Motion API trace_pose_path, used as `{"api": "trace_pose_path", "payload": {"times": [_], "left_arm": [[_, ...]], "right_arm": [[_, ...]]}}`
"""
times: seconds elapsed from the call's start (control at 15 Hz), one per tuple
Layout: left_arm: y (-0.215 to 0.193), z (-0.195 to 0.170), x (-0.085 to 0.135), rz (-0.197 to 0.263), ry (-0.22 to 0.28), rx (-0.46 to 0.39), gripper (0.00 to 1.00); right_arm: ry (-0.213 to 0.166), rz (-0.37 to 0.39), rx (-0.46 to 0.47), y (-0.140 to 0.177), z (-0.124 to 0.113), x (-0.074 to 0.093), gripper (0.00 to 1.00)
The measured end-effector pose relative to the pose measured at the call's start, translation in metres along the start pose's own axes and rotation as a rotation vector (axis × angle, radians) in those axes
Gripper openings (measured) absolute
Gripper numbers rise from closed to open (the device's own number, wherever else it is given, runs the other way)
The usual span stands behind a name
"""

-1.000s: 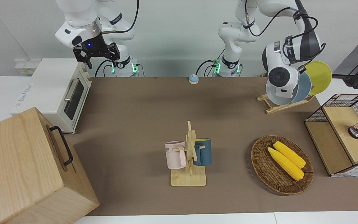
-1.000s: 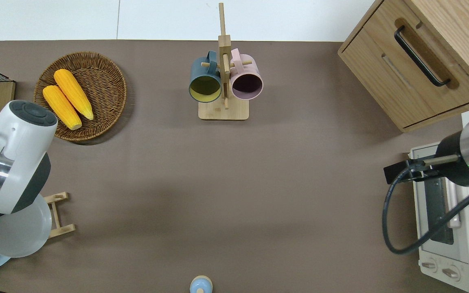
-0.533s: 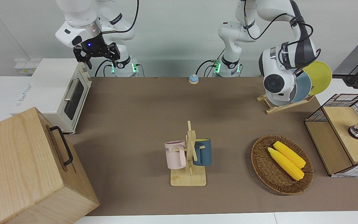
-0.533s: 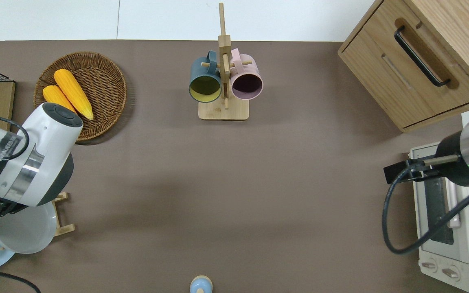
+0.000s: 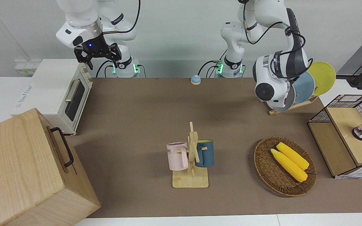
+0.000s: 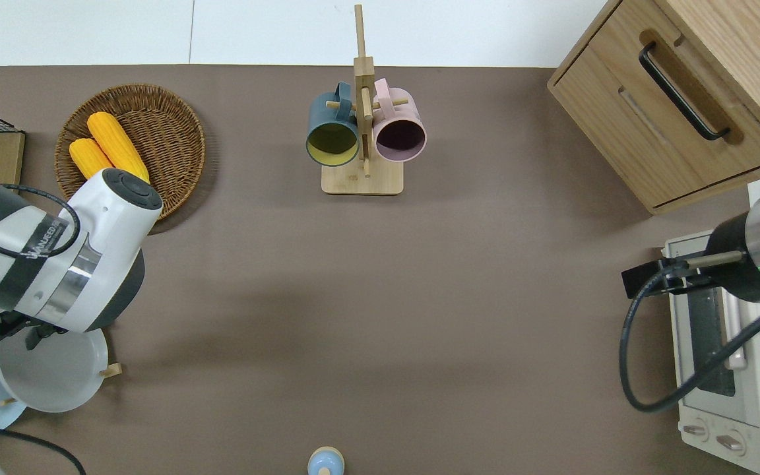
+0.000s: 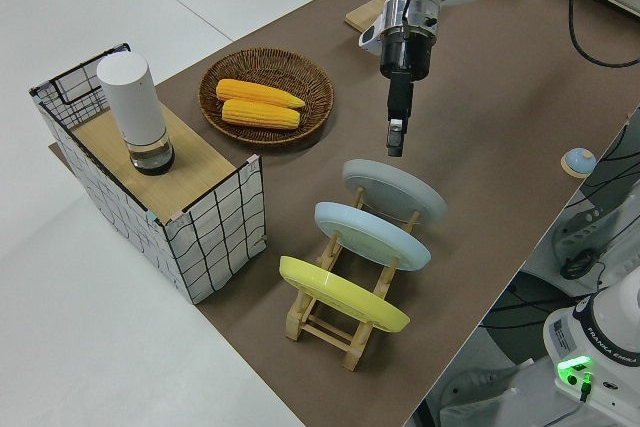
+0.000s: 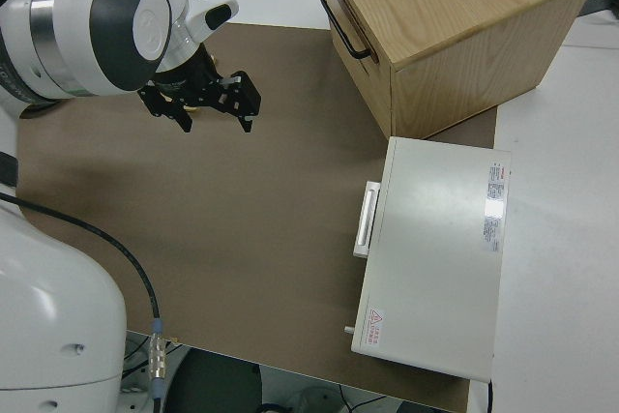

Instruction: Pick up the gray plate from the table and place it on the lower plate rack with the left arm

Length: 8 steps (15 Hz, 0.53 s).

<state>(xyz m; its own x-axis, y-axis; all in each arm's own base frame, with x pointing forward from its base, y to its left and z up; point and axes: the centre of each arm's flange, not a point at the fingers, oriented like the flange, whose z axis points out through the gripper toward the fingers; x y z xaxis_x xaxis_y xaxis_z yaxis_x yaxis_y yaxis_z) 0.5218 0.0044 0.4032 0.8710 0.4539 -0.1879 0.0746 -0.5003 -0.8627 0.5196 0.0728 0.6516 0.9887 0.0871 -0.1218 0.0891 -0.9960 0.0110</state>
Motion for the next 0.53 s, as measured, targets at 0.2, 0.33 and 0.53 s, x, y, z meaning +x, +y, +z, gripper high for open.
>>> {"api": "trace_pose_path", "payload": {"times": [0.2,0.33,0.53], "left_arm": [[0.009,-0.012,-0.002,0.012,0.015,-0.088,0.91],[0.011,-0.031,-0.003,-0.002,0.041,-0.196,1.0],[-0.002,-0.072,-0.004,-0.041,0.116,-0.337,1.0]], "right_arm": [[0.0,0.0,0.0,0.0,0.0,0.0,0.99],[0.0,0.0,0.0,0.0,0.0,0.0,0.99],[0.0,0.0,0.0,0.0,0.0,0.0,0.99]]}}
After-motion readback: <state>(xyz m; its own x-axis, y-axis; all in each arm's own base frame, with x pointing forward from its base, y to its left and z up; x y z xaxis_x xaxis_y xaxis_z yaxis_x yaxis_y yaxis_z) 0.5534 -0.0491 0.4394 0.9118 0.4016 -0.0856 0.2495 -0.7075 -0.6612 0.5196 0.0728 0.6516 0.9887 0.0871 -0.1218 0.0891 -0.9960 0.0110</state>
